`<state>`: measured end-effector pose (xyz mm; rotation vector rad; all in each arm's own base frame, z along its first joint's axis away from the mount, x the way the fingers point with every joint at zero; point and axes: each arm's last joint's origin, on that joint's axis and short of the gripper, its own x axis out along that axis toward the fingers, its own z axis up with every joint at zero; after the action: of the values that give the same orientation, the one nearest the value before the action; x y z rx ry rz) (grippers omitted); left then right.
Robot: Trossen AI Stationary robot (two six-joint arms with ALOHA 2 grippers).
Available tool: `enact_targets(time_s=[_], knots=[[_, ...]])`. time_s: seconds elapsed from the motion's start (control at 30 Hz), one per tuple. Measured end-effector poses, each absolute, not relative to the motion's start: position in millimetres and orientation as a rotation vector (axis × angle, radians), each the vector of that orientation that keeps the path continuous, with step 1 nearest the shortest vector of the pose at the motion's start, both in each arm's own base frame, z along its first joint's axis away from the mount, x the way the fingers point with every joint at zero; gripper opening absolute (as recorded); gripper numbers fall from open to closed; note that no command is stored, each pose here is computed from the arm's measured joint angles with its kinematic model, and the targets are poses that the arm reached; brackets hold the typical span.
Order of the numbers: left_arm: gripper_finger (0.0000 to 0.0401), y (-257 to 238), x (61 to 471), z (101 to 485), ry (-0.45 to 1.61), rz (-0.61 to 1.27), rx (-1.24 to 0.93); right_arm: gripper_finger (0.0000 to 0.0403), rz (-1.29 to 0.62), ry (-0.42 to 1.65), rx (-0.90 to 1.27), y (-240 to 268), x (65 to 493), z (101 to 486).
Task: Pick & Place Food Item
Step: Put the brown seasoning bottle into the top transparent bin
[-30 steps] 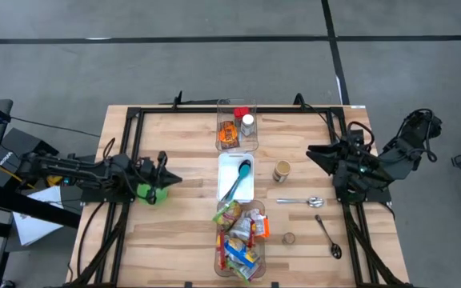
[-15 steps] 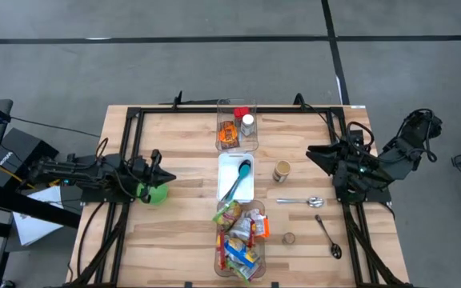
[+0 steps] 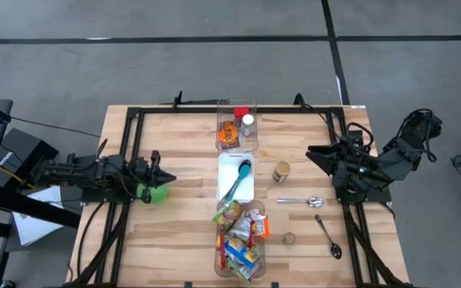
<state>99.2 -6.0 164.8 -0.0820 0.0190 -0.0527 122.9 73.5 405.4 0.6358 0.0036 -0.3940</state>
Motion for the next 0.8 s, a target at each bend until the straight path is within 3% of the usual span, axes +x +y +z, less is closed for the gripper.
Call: enact_targets(time_s=[0.23, 0.53, 0.8], knots=[[0.0000, -6, 106, 156, 0.131, -0.035, -0.285, 0.0171, -0.415, 0.045, 0.604, 72, 121, 399], [0.0000, -7, 112, 147, 0.226, -0.028, -0.288, 0.0166, -0.367, 0.271, 0.699, 66, 109, 378], [0.0000, -7, 114, 142, 0.279, -0.020, -0.285, 0.0131, -0.228, 0.378, 0.723, 66, 105, 380]])
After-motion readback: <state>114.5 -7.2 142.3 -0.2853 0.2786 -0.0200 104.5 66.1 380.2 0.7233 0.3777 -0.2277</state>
